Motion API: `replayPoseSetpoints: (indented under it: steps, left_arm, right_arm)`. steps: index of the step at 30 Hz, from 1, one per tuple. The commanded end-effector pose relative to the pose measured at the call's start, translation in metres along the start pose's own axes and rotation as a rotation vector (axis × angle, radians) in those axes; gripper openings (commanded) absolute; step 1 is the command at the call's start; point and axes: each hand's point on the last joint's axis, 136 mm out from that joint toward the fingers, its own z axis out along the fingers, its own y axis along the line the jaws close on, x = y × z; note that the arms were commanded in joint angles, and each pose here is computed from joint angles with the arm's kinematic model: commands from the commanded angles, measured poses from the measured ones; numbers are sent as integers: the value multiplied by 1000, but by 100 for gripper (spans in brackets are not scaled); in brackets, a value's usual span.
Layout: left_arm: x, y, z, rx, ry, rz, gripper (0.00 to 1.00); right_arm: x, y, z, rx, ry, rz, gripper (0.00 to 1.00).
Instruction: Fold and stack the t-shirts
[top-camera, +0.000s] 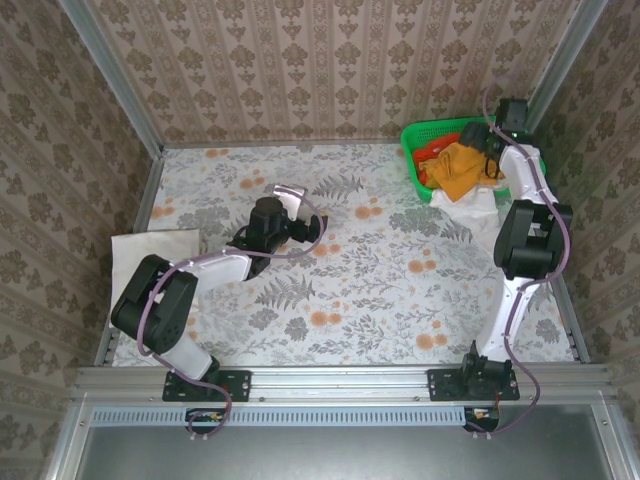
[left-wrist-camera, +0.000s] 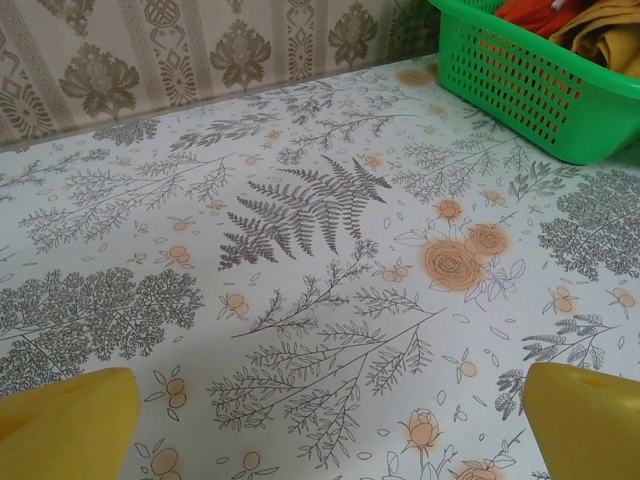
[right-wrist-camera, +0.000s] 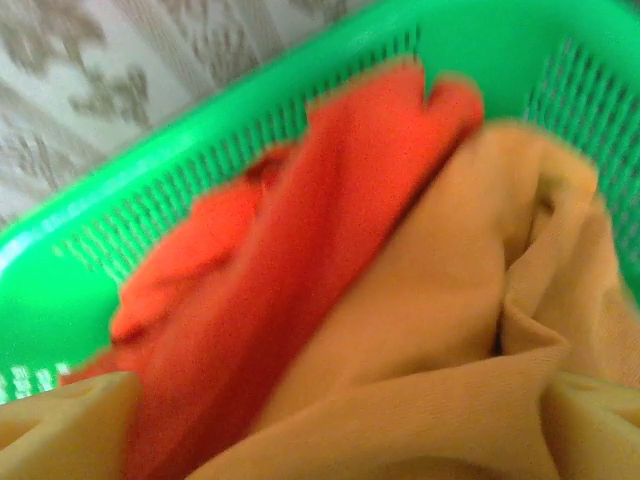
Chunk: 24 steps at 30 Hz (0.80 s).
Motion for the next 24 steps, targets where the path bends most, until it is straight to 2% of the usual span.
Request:
replayPoseSetpoints:
  steps: [1,7,9,10,11,14,15,16,18,24]
  left_arm:
    - [-4,1,-1,7,-8,-18,100]
    - [-8,-3,8,29,-9,-17,100]
    - [-9,-4,9,38,-11,-24,100]
    - [-10,-5,10,45,-12,-27,100]
    - [-10,-6,9,49,-12,-28,100]
    - [-9,-5,6,41,-12,-33,100]
    - [-8,-4,5,36,-11,-35,100]
    - [-8,-4,4,33,-13,-38,100]
    - [-8,-3,2,31,-15,-39,100]
    - [-29,-6,-2,44,-69,-43,100]
  right_arm:
    - [-27,12,-47,-18,-104,-18,95]
    - [10,26,-43,-109,-23,-21,93]
    - [20,28,-35,-115,28,-13,85]
    - [23,27,-32,-112,41,-5,77]
    - [23,28,-32,-115,43,4,65]
    - [13,33,-43,-139,7,18,18]
    - [7,35,-50,-147,-9,18,6]
    - [-1,39,-61,-159,-35,15,0]
    - [-16,49,-85,-192,-90,1,0]
    - [-63,105,-197,-328,-335,-114,0]
